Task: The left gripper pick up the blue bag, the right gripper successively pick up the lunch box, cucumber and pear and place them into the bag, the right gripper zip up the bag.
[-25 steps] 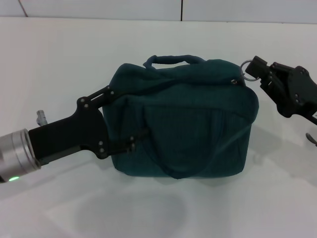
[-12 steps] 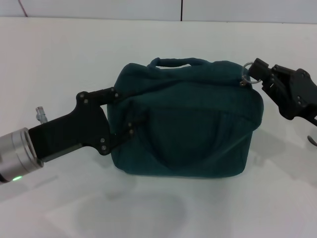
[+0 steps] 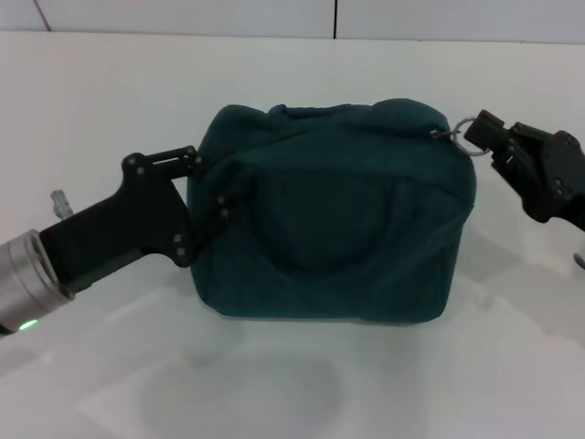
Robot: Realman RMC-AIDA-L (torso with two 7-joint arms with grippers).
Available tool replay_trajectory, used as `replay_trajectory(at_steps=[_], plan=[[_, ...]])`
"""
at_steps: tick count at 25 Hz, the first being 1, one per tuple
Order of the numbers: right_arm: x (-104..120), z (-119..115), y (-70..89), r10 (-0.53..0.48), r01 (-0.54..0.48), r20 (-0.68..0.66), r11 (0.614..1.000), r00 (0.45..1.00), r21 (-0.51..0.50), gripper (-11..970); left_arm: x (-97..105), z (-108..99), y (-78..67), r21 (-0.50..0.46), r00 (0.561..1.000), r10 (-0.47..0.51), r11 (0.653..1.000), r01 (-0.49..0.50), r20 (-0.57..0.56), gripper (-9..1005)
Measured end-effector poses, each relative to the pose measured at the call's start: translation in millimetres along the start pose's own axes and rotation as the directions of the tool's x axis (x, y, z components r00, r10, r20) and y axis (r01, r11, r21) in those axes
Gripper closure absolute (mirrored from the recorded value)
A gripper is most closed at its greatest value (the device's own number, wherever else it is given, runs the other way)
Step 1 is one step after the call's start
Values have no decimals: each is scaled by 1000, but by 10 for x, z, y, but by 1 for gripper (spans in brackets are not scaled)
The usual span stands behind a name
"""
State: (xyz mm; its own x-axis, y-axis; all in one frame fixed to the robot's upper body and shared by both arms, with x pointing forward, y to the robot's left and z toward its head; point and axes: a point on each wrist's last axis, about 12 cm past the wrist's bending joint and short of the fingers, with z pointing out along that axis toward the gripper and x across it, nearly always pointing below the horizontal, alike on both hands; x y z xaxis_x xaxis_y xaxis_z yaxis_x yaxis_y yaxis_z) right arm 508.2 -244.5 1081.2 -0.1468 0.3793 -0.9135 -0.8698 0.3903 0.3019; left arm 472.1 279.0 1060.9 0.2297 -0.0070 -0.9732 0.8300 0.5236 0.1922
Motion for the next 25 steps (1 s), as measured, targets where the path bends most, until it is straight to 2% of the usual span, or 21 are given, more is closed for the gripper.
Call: replay_trajectory(at_steps=[14,21,23,25], plan=[[-8,-81,-29,1,-2,21,999,1000,49,949,9,-118,-28,-90,1000,-4,996,7,27,773],[8,-98,-32,6,-7,19,998,1000,59,948,17,-153,-45,-105,1000,12,994,-9,24,803],[8,-96,-35,5,-6,18,998,1000,61,948,21,-134,-55,-87,1000,10,996,-9,21,950],[6,-87,-42,4,-5,16,998,1000,62,948,18,-124,-53,-82,1000,12,997,-10,23,948]])
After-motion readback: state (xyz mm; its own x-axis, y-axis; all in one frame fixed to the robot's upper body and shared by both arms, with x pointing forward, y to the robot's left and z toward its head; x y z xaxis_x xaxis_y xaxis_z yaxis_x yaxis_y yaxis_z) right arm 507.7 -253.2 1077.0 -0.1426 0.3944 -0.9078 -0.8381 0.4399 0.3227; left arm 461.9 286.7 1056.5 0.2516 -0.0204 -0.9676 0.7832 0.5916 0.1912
